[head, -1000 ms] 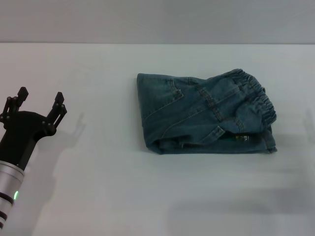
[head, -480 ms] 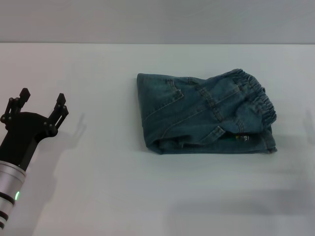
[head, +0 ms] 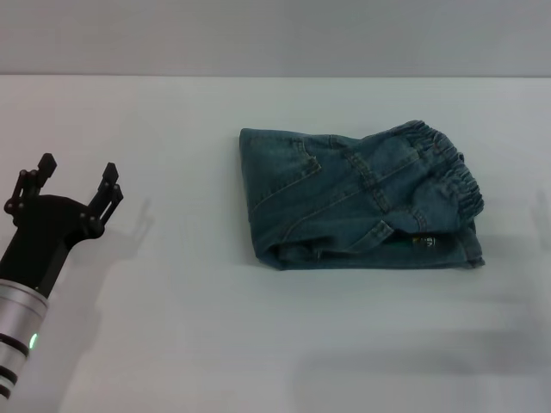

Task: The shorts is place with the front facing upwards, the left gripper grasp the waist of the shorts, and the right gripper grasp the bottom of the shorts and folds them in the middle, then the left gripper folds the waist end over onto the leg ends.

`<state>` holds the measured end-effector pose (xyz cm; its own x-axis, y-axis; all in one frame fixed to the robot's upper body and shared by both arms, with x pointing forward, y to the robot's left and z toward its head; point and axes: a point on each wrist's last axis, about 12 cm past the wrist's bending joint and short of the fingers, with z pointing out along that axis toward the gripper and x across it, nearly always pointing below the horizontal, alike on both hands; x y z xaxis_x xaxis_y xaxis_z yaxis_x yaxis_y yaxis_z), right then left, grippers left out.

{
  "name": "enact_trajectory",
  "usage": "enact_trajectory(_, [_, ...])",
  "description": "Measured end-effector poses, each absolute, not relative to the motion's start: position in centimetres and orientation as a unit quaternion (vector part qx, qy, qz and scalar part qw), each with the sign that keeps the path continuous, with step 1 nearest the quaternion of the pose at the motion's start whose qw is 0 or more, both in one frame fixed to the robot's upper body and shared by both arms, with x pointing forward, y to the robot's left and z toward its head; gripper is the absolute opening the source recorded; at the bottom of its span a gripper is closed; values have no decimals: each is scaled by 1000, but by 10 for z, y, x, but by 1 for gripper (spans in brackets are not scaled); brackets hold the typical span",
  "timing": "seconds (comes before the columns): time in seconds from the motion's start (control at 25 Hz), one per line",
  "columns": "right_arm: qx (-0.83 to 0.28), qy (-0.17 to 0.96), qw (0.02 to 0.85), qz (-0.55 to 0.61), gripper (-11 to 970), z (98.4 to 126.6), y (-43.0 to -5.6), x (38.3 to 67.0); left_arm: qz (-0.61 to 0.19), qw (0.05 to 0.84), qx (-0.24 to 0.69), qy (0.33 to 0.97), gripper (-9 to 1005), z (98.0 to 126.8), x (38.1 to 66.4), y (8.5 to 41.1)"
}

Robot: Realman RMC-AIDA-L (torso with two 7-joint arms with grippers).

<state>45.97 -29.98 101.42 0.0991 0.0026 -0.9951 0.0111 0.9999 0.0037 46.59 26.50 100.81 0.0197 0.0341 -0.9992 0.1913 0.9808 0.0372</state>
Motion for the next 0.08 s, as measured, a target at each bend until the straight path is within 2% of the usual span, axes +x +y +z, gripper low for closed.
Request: enact_trajectory(0.08, [6, 672, 741, -4, 625, 1014, -300, 459, -56, 710, 81, 697, 834, 1008, 467, 265])
